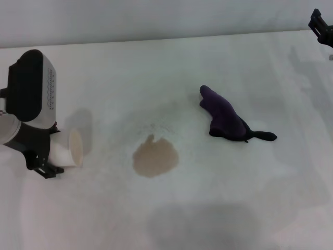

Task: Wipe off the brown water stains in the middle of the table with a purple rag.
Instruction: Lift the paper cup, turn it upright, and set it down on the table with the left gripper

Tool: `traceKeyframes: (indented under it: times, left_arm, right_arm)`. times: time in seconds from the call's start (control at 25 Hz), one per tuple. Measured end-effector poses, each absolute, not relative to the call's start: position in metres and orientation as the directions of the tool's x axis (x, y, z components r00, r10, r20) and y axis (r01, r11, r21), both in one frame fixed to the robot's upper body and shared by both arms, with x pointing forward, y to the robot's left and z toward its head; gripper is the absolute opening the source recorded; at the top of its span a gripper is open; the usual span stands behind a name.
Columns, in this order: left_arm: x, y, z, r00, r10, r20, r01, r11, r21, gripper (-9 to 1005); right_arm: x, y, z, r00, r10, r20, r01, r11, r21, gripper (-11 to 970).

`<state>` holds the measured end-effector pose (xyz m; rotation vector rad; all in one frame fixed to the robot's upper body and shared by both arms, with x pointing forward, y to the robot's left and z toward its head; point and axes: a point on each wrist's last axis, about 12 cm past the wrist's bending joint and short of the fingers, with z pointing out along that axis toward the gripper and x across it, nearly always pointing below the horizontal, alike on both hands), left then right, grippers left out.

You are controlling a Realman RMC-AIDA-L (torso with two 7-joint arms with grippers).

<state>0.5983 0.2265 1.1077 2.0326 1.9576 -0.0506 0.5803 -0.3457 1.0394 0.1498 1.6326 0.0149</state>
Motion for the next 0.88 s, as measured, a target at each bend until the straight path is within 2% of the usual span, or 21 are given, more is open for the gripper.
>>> traceKeyframes:
  times: [0.28,0.4,0.52,0.64,0.88]
  left_arm:
    - [0.599,0.225,1.108,0.051,0.965,-0.258,0.977,0.005,0.213,807]
    - [0.601,0.223,1.109,0.038,0.961,-0.275,0.974,0.026,0.225,808]
    - [0.607,0.221,1.112,-0.022,0.948,-0.316,0.958,0.111,0.264,809]
    - [0.612,0.219,1.113,-0.086,0.91,-0.405,0.93,0.219,0.295,808]
    - [0.609,0.229,1.104,-0.178,0.686,-0.706,0.817,0.503,0.283,808]
  right_arm:
    - [0.579,-0.348,1.039,-0.06,0.104,-0.993,0.092,0.991,0.098,858]
    - [0.579,-0.349,1.039,-0.06,0.103,-0.993,0.094,0.991,0.097,858]
    - [0.579,-0.349,1.039,-0.06,0.102,-0.993,0.095,0.991,0.096,858]
    - [0.579,-0.35,1.04,-0.058,0.1,-0.993,0.095,0.991,0.094,858]
    - [0.579,-0.35,1.04,-0.057,0.095,-0.994,0.092,0.992,0.09,858]
